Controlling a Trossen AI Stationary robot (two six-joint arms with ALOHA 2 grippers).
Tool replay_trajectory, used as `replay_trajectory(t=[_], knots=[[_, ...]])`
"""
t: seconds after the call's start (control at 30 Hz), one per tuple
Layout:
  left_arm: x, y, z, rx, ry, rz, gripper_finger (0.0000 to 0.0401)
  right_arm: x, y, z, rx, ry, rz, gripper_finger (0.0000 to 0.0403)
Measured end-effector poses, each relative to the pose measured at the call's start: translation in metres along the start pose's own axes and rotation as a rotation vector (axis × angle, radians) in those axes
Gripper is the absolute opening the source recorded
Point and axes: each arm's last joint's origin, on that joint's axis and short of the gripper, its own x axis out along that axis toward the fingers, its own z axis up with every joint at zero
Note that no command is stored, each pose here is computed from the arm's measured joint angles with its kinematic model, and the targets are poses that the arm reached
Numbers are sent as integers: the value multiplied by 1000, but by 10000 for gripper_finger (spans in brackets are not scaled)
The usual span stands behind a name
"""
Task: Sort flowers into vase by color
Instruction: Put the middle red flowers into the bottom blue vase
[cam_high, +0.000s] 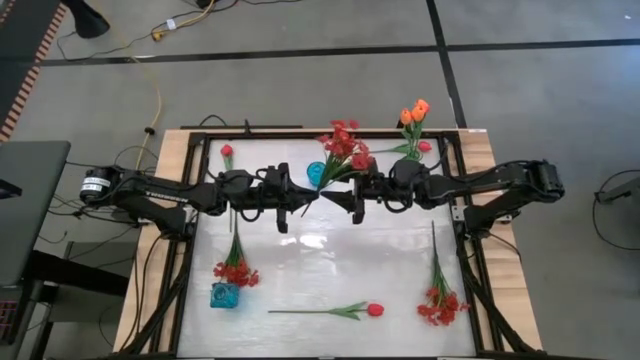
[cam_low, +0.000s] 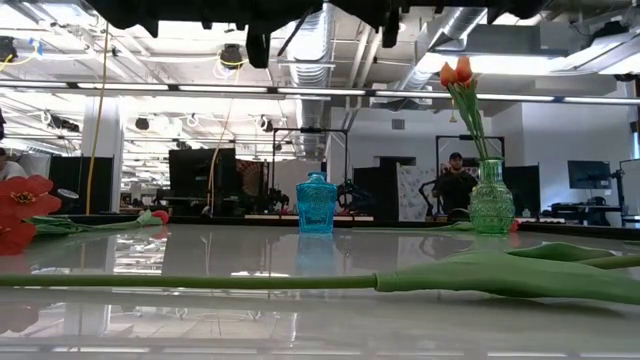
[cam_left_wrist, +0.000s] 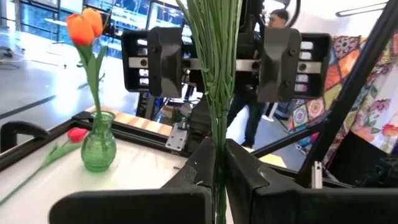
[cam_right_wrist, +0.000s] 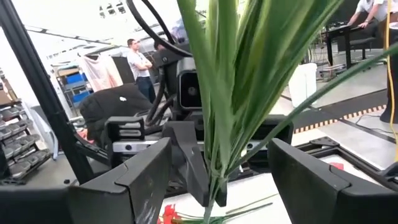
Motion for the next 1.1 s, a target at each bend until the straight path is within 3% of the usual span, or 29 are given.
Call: replay_trajectory(t=[0.33, 0.83, 1.0, 1.1], knots=[[0, 1, -1, -2, 8, 12, 2, 22, 1, 0, 23, -14, 8, 267], [0, 0, 0, -2, 5, -17, 5, 16, 2, 2, 13, 69, -12, 92], [0, 0, -1, 8, 19, -20, 37, 16, 2, 2, 13, 71, -9, 41], [0, 0, -2, 6, 44, -63, 68, 16, 3, 0, -1, 86, 15, 39]])
